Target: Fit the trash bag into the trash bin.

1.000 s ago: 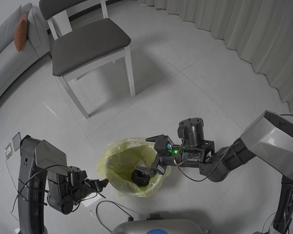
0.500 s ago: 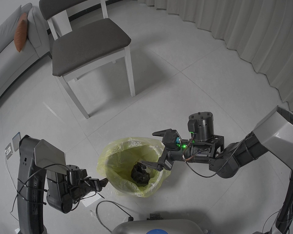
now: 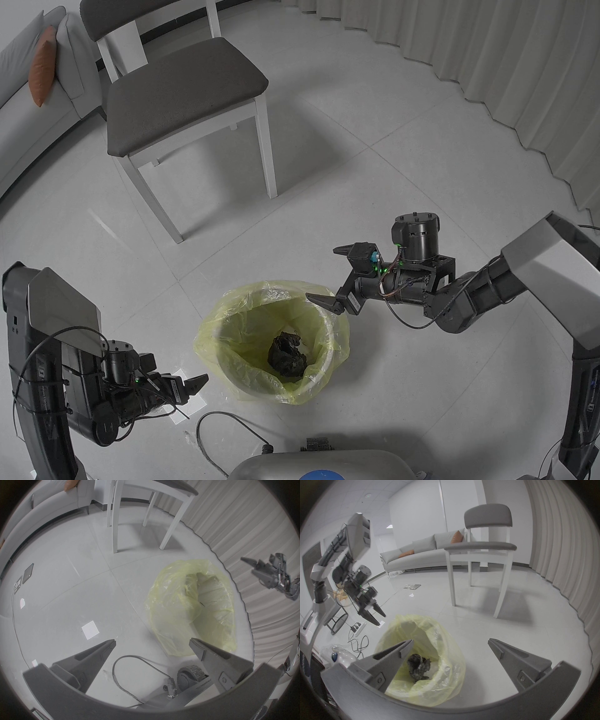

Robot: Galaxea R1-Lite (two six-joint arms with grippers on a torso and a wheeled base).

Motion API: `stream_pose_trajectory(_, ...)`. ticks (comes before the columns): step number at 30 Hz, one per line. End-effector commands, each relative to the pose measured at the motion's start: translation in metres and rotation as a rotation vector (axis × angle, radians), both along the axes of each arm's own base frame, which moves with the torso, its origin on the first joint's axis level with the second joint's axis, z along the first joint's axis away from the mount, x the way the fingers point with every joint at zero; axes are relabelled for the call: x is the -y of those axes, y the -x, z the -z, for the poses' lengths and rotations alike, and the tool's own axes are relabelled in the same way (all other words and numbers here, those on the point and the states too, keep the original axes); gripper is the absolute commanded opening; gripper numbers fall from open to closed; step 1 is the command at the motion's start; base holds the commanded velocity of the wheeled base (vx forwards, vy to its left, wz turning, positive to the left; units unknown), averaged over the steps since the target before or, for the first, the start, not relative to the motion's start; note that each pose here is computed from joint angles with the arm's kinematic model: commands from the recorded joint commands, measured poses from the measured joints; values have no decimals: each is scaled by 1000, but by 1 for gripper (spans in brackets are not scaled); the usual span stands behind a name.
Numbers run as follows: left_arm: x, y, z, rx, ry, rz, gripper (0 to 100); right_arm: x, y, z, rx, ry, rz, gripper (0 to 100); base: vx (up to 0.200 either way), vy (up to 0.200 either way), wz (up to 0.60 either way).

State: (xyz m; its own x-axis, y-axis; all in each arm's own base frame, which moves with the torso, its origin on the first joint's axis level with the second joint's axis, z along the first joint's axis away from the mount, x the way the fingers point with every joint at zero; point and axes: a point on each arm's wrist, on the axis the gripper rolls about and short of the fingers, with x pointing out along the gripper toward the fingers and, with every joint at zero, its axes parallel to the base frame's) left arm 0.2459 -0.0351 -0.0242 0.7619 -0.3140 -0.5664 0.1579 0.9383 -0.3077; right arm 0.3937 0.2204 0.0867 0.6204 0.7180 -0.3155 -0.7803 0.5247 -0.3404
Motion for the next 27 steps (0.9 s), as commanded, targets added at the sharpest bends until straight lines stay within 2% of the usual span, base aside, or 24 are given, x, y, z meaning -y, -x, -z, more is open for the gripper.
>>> stream_pose_trajectory(1,-2,10,-23,64,15,-8,100,3,-25,39,-50,26,29,100,0,0,0)
stream_pose_trajectory(9,-9,20,-37,89,20,-33,100,-2,-40,58,-62,31,34,100,0,0,0)
stream_pose_trajectory(18,-13,23,-37,80,20,-47,100,0,-49,67,-75,38,45,100,0,0,0)
stream_pose_trajectory(19,-13,23,-37,80,20,-47,100,0,-49,67,-75,38,45,0,0,0,0)
stream_pose_trajectory(27,-13,21,-35,74,23,-49,100,6,-51,61,-62,28,60,0,0,0,0)
